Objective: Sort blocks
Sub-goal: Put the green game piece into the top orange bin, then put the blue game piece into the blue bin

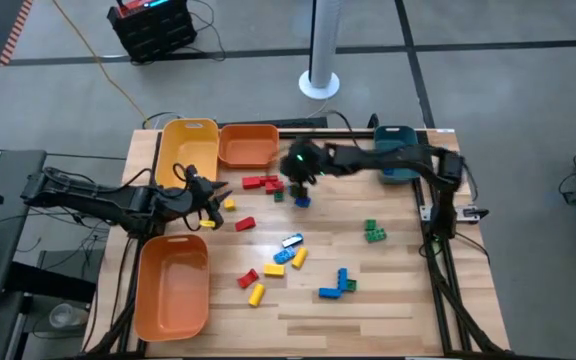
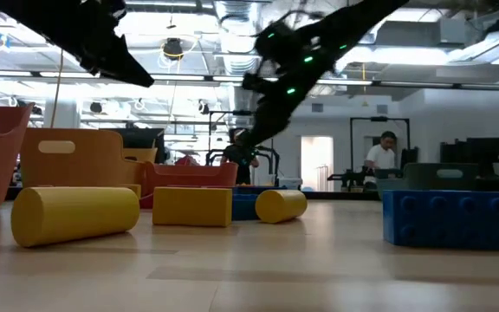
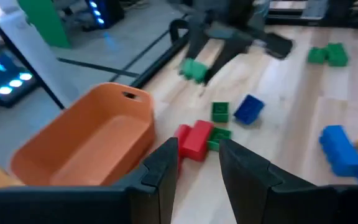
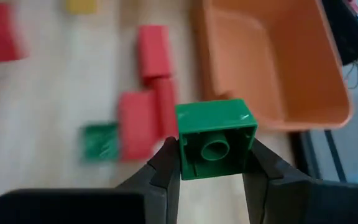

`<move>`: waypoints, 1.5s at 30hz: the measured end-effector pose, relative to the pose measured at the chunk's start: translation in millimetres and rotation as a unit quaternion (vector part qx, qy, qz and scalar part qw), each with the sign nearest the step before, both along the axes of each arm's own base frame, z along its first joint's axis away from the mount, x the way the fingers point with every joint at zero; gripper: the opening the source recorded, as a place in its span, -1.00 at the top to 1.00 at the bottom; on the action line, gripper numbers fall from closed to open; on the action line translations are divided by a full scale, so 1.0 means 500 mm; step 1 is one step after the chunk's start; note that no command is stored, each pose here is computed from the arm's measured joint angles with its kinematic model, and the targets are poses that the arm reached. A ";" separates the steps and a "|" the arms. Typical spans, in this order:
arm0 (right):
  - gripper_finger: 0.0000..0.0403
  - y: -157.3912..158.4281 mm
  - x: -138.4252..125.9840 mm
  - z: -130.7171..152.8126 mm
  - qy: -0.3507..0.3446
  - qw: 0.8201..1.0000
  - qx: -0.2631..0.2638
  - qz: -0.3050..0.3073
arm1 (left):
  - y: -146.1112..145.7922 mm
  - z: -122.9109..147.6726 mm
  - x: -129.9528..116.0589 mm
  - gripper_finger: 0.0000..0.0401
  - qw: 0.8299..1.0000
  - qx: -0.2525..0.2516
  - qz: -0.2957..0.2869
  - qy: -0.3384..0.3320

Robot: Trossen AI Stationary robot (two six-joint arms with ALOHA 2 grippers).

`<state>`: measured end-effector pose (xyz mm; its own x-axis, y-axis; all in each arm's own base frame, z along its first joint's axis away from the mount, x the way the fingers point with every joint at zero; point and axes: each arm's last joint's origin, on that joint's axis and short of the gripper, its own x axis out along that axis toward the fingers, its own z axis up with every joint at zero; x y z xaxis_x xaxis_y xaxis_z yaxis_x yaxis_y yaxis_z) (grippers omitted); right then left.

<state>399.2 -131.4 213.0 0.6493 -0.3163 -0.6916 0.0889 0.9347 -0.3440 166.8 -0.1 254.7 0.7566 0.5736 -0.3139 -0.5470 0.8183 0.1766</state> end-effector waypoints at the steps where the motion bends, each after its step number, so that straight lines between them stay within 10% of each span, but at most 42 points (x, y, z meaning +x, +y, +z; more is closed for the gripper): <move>1: 0.41 -0.015 0.017 0.002 -0.003 1.000 0.000 -0.006 | 0.001 0.001 0.000 0.44 1.000 0.010 0.003 0.003; 18: 0.33 -0.174 0.176 0.021 0.021 0.997 0.030 -0.068 | 0.090 0.034 -0.003 0.44 0.992 0.116 -0.033 0.044; 28: -0.26 -0.203 0.169 0.034 0.022 0.996 0.057 -0.059 | 0.148 0.035 -0.019 0.44 0.992 0.108 -0.039 0.043; 45: -0.29 -0.137 0.086 0.172 0.068 0.988 0.110 -0.090 | 0.148 0.049 -0.032 0.44 0.997 0.067 -0.031 0.002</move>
<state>442.0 -199.9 298.9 0.4934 -0.2495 -0.8332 0.2270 0.9617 -0.1535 150.6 74.1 279.3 0.7907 0.5628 -0.2409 -0.4954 0.8194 0.2884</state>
